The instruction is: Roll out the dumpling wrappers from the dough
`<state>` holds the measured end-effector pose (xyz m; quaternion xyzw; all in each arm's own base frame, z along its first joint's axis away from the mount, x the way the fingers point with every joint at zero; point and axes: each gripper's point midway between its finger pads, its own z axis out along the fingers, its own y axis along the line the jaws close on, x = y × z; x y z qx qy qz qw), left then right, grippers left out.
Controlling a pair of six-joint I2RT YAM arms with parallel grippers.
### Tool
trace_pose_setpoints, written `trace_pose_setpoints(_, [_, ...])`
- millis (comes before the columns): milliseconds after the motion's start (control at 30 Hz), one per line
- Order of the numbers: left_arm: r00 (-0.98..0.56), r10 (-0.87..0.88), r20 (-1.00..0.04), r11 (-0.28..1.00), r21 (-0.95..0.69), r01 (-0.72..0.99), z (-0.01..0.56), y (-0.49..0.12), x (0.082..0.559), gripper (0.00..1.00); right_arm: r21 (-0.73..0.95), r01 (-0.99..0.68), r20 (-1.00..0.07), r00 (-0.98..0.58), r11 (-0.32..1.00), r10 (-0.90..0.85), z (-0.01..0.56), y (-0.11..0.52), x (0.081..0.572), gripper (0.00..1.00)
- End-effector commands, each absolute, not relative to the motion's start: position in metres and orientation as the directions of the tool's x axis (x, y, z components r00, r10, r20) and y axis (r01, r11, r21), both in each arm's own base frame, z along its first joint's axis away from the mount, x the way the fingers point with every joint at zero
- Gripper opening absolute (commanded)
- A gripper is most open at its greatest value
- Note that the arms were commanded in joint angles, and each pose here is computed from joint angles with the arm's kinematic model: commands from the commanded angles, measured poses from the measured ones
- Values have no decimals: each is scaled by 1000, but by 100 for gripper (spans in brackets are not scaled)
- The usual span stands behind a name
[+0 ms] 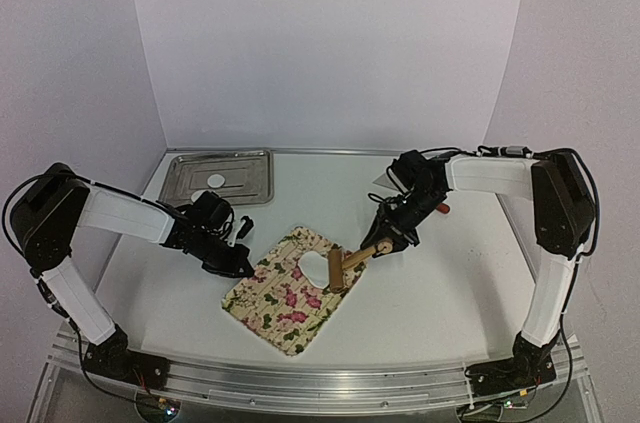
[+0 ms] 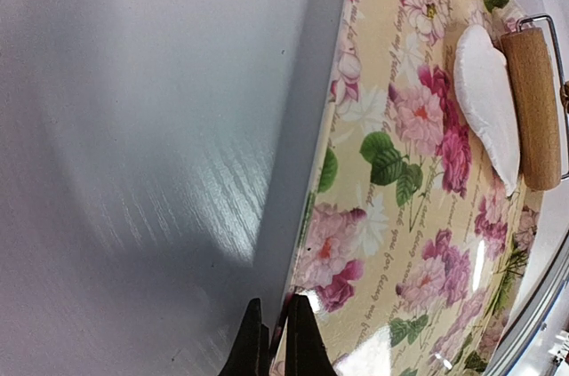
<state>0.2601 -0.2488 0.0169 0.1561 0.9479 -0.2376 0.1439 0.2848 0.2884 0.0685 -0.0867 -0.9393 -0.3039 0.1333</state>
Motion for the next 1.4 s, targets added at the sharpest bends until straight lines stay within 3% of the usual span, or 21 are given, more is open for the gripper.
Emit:
trace_pose_setpoints(0, [-938,185,-292,907,-317,277,5,-213,255,0,-181,280,277,-905,943,322,-30,149,239,0])
trace_pose_setpoints(233, [-930,206,-305,892,-333,307,8,-217,254,0,-148,280,264,-913,948,311,-21,152,244,0])
trace_pose_setpoints(433, [-903,276,-330,842,-371,392,12,-232,245,0,160,195,212,-964,968,159,32,204,272,0])
trace_pose_setpoints(533, [-888,320,-331,815,-381,436,11,-241,237,0,363,129,197,-979,923,60,70,241,275,0])
trace_pose_setpoints(733, [-876,354,-326,783,-409,469,11,-250,229,0,567,55,164,-985,822,-47,133,274,255,0])
trace_pose_setpoints(967, [-862,401,-310,733,-456,505,8,-264,215,0,682,57,176,-981,729,-88,170,288,239,0])
trace_pose_setpoints(1367, [-852,431,-297,707,-475,524,6,-274,209,0,663,65,205,-974,746,-97,136,313,279,0])
